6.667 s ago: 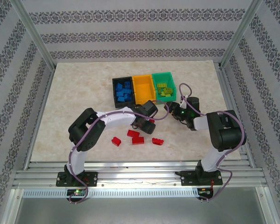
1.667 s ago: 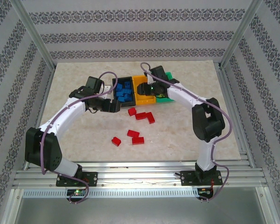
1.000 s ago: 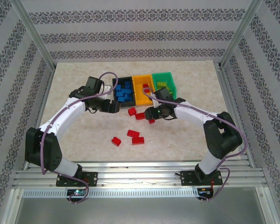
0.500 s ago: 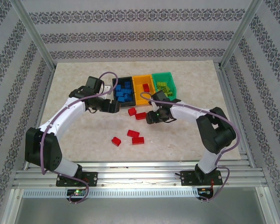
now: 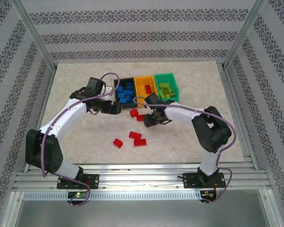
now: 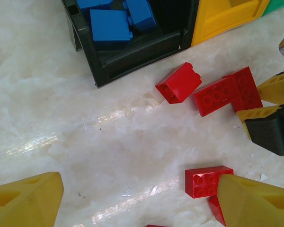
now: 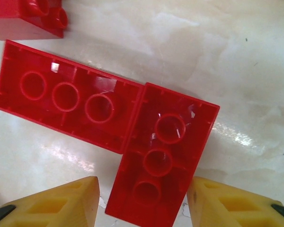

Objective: Sort the legos into containers by color
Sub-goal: Pick up the lego from the center of the table, then place the lego in the container.

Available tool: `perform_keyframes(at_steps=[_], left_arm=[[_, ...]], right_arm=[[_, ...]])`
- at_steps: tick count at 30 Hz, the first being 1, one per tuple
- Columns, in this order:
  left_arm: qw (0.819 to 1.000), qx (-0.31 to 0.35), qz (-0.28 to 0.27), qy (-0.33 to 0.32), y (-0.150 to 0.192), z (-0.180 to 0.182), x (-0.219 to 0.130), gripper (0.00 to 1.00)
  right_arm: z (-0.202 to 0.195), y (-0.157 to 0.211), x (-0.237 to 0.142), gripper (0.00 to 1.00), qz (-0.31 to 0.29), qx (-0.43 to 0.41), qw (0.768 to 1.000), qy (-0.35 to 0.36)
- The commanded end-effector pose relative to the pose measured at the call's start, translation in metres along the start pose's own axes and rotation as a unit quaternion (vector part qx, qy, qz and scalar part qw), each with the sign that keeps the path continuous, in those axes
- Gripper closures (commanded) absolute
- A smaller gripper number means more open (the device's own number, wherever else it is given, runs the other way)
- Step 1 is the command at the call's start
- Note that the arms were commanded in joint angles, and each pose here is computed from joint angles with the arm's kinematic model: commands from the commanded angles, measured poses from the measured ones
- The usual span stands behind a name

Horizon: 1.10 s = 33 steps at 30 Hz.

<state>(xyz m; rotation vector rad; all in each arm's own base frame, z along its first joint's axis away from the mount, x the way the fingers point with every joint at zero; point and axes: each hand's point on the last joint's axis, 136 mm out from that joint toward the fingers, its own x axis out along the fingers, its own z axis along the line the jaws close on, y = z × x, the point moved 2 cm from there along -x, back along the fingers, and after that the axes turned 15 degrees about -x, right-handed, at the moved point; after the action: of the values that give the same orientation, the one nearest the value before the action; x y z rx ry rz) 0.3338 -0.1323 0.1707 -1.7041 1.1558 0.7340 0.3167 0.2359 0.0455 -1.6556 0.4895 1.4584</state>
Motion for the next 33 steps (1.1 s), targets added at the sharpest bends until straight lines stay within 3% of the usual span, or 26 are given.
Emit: perform_keyframes(at_steps=[1, 5, 11, 20, 33], left_arm=[[1.000, 0.007, -0.005, -0.005, -0.004, 0.001, -0.009, 0.15], [1.000, 0.008, -0.007, -0.006, -0.005, 0.001, -0.011, 0.15], [1.000, 0.009, -0.009, -0.006, -0.005, 0.002, -0.013, 0.15], [1.000, 0.010, -0.010, -0.007, -0.005, 0.002, -0.013, 0.15], [1.000, 0.008, -0.013, 0.001, -0.005, -0.001, -0.014, 0.15]], right_arm=[[-0.003, 0.000, 0.001, 0.48, 0.011, -0.008, 1.000, 0.017], [-0.008, 0.003, 0.005, 0.51, 0.022, -0.009, 0.999, 0.033], [-0.006, 0.001, -0.001, 0.68, 0.010, -0.008, 0.999, 0.030], [-0.013, -0.021, -0.034, 0.69, -0.057, 0.012, 0.998, 0.029], [-0.044, -0.111, -0.066, 0.67, -0.167, 0.057, 0.984, 0.000]])
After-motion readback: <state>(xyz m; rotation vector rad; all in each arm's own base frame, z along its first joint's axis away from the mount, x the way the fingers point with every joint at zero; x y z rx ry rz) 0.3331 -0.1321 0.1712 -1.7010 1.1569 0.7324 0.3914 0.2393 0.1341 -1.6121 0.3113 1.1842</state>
